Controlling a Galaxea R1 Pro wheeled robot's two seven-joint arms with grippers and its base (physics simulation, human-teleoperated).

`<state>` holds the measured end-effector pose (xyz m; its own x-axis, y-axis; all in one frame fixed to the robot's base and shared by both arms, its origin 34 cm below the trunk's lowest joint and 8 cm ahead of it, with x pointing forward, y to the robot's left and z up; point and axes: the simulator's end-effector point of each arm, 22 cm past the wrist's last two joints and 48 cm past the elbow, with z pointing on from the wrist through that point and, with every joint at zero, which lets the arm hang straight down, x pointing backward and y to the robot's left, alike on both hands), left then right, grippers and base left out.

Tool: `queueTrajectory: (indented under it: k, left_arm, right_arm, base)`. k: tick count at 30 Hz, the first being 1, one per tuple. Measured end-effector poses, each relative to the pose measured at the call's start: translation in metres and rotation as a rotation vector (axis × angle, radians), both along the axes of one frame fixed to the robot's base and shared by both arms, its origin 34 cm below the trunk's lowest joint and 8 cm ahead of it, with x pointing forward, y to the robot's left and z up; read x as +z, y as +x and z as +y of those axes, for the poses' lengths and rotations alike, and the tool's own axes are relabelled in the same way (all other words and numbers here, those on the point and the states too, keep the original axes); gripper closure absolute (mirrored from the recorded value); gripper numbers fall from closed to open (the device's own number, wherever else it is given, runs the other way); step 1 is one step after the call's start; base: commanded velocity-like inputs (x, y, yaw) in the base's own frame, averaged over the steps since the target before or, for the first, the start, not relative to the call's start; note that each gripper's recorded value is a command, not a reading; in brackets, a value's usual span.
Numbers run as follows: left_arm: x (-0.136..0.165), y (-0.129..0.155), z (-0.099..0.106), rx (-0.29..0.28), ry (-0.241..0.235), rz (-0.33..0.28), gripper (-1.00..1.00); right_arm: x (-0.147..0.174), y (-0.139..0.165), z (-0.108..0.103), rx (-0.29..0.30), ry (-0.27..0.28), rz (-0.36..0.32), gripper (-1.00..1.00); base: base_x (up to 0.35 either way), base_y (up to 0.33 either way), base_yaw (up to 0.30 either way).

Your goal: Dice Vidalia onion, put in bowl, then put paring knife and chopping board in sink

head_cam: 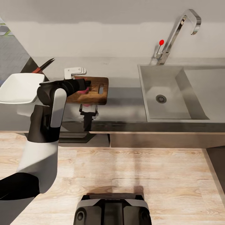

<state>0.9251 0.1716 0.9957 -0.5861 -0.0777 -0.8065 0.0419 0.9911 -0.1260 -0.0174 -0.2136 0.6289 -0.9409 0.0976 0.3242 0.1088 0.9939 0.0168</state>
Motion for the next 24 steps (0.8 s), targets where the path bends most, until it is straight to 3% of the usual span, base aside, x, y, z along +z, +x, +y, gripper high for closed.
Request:
queueTrajectory:
  k: [24]
  left_arm:
    - [0.002,0.0008,0.0028,0.009,-0.007,-0.003,-1.0]
  right_arm:
    - [0.0,0.0,0.0,0.0,0.0,0.0,-1.0]
  base:
    - [0.0,0.0,0.0]
